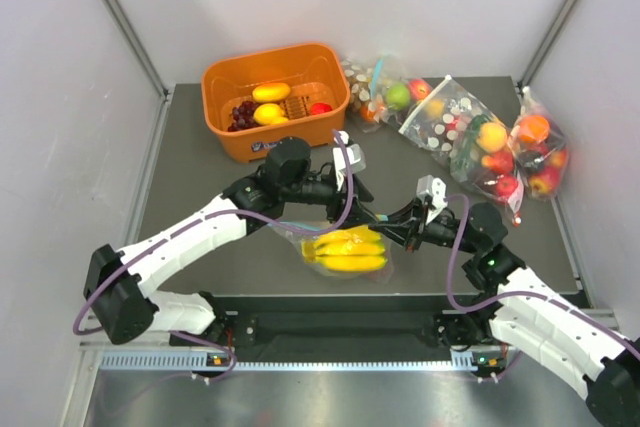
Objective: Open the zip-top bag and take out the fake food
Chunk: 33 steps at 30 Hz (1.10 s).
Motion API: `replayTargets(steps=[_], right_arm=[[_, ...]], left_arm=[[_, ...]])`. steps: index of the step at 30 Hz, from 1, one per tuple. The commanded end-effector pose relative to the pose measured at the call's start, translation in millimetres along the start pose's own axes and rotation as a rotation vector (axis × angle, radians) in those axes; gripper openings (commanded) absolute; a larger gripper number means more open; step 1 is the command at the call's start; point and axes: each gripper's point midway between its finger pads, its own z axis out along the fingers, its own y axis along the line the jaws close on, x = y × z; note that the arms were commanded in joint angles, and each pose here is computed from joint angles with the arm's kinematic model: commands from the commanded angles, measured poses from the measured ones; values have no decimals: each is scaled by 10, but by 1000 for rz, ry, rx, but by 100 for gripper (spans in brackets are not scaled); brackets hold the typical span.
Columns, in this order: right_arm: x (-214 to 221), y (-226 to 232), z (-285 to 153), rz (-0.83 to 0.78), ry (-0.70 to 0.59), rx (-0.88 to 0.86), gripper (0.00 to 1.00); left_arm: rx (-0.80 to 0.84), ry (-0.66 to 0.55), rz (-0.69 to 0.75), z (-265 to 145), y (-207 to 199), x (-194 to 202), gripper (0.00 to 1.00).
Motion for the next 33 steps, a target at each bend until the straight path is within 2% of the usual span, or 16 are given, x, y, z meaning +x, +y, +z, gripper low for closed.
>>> replayTargets(steps=[1,10,16,23,33], right_arm=[[-217,69,36,-71,-56,-37,0],[-196,57,60,-61,-49,-42,0],[-193,45,65,-58,-48,-37,0],[-213,35,60,-64,-50,-28,0],[-232,43,52,-63,-50,-26,0]], left_arm=[[-65,-63,114,-49,38,-228,60],[-57,-80,160,-35,-57,-272,57],[-33,-56,153,5,-78,-194,44],[28,-43,140,8,-190,-144,50],[39,-13,131,46,-206,-73,49]])
